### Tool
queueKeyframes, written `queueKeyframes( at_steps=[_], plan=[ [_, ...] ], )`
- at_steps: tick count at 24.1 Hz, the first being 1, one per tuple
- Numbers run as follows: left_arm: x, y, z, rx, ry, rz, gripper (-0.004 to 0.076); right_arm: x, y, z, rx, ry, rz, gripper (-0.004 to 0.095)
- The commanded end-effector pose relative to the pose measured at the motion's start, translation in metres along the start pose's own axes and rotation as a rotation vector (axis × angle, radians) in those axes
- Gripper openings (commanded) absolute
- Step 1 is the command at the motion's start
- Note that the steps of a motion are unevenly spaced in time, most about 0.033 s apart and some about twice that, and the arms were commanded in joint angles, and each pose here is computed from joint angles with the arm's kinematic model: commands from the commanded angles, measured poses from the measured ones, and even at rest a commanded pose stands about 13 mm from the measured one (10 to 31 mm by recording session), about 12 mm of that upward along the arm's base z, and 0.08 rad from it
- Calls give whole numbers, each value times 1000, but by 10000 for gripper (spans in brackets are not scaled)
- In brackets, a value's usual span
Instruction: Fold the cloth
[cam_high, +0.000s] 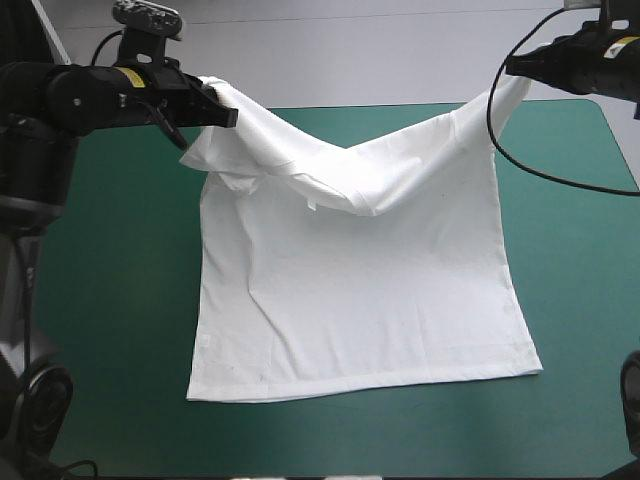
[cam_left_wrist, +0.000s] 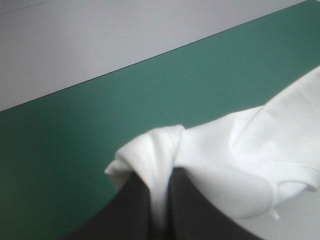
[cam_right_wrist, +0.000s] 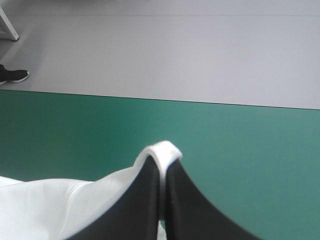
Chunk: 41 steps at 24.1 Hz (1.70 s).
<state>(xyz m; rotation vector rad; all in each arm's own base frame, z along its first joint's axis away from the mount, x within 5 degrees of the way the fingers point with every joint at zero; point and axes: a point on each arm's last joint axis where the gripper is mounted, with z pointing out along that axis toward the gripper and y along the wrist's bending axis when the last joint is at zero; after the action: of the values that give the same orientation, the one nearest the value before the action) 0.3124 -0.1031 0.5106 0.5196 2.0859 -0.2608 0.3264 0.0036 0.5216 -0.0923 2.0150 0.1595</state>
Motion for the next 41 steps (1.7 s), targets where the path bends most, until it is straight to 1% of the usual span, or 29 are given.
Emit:
queueKeyframes(
  at_steps=[1,2,5,6,9,10,12,13,14,15,16,17,18,19,20,22,24,29,31,33,35,38,41],
  plan=[
    [-15,8,22,-26,-144,12,-9,-10,-3,17,-3,-106,-19,-15],
    [-13,12,49,-29,-139,10,-9,-5,-8,43,-9,-89,-5,-15],
    [-4,22,105,-40,-114,33,-9,10,-15,95,-48,-40,12,-15],
    [1,26,131,-50,-118,30,-9,20,-18,120,-57,-16,23,-15],
    [10,42,172,-87,-167,6,-9,44,-24,169,-99,43,39,-15],
    [16,50,188,-100,-173,-10,-9,57,-27,188,-106,86,54,-15],
    [29,61,207,-112,-135,-25,-9,78,-30,215,-129,152,91,-13],
    [35,67,215,-118,-120,-35,-8,90,-31,230,-140,180,113,7],
    [36,68,217,-121,-120,-37,-8,95,-31,237,-158,185,115,38],
    [38,73,222,-133,-129,-36,3,102,-30,248,-206,188,127,140],
    [39,75,224,-140,-141,-41,24,107,-32,254,-222,193,142,207],
    [40,77,227,-144,-151,-42,76,111,-33,261,-233,198,164,341],
    [41,77,229,-147,-152,-41,114,112,-34,264,-229,199,163,423],
    [44,79,234,-150,-147,-42,188,114,-36,267,-227,200,165,512],
    [45,79,235,-150,-145,-42,219,115,-38,269,-224,201,167,547],
    [48,80,240,-148,-135,-44,286,115,-43,268,-215,199,172,567],
    [50,83,241,-154,-130,-45,324,115,-52,267,-209,189,188,565],
    [49,96,233,-174,-127,-43,333,102,-86,248,-208,165,218,564],
    [46,99,223,-163,-91,-50,333,97,-103,236,-220,170,248,564],
    [41,96,211,-148,-62,-62,333,93,-116,222,-251,173,280,564],
    [30,94,193,-153,-96,-48,337,85,-131,203,-279,134,299,564],
    [11,89,159,-167,-166,-17,337,67,-146,174,-309,30,340,564],
    [3,81,130,-152,-146,-9,337,52,-149,140,-321,10,324,561]
  ],
)
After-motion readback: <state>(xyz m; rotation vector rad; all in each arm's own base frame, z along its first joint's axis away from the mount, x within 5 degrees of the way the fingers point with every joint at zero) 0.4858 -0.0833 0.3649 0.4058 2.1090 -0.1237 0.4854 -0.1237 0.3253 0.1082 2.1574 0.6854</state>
